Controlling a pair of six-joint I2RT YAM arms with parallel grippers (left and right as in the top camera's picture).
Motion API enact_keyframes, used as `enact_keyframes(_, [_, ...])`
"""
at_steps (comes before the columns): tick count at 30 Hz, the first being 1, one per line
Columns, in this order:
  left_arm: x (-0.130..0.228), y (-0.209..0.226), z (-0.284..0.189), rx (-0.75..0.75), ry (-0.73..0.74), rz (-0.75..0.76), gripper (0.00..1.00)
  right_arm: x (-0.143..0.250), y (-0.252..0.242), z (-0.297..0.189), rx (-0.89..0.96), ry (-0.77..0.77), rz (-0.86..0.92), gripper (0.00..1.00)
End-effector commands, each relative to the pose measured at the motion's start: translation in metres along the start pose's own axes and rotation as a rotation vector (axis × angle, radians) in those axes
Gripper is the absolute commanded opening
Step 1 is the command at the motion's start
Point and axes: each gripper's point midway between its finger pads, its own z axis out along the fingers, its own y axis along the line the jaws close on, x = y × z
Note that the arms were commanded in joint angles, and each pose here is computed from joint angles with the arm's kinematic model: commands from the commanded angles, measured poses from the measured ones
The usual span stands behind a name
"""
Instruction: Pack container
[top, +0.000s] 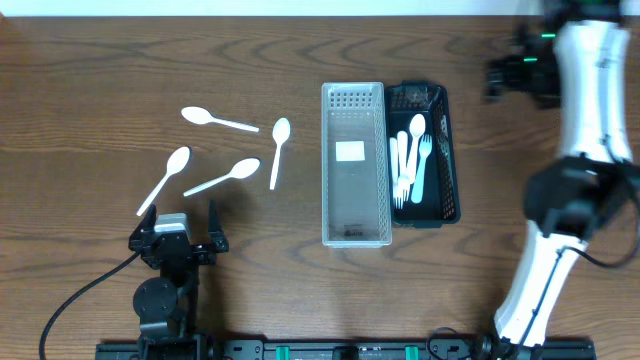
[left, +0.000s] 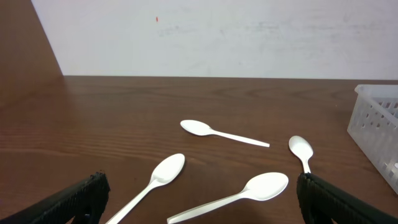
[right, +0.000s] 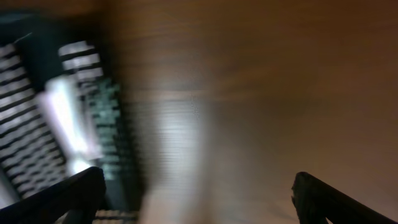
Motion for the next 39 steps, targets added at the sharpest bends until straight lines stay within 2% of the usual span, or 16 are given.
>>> enact_keyframes(1, [0.018, 0.003, 0.002, -0.018, 0.046, 0.01, 0.98, 0.009, -0.076, -0.056, 0.134, -0.126, 0.158, 0.99])
enact_keyframes(7, [0.018, 0.003, 0.002, -0.018, 0.046, 0.01, 0.98, 0.033, -0.152, -0.066, 0.149, -0.139, 0.363, 0.99])
enact_keyframes(13, [0.016, 0.003, 0.002, -0.017, 0.036, 0.08, 0.98, 0.047, -0.183, -0.056, 0.114, -0.116, 0.471, 0.99])
enact_keyframes(20, [0.014, 0.003, 0.002, -0.018, 0.031, 0.101, 0.98, 0.049, -0.182, -0.029, 0.075, -0.066, 0.506, 0.99])
enact_keyframes(29, [-0.014, 0.004, 0.002, -0.025, -0.084, 0.127, 0.98, 0.065, -0.176, 0.022, 0.051, 0.059, 0.504, 0.99])
enact_keyframes(31, [-0.019, -0.005, 0.001, 0.028, -0.107, 0.083, 0.98, 0.067, -0.175, 0.025, 0.049, 0.07, 0.504, 0.99])
enact_keyframes(36, [-0.039, -0.044, -0.009, 0.269, -0.155, -0.053, 0.98, 0.066, -0.175, 0.025, 0.05, 0.065, 0.504, 0.99])
enact_keyframes(39, [-0.054, -0.051, -0.015, 0.319, -0.165, -0.138, 0.98, 0.066, -0.176, 0.025, 0.05, 0.063, 0.504, 0.99])
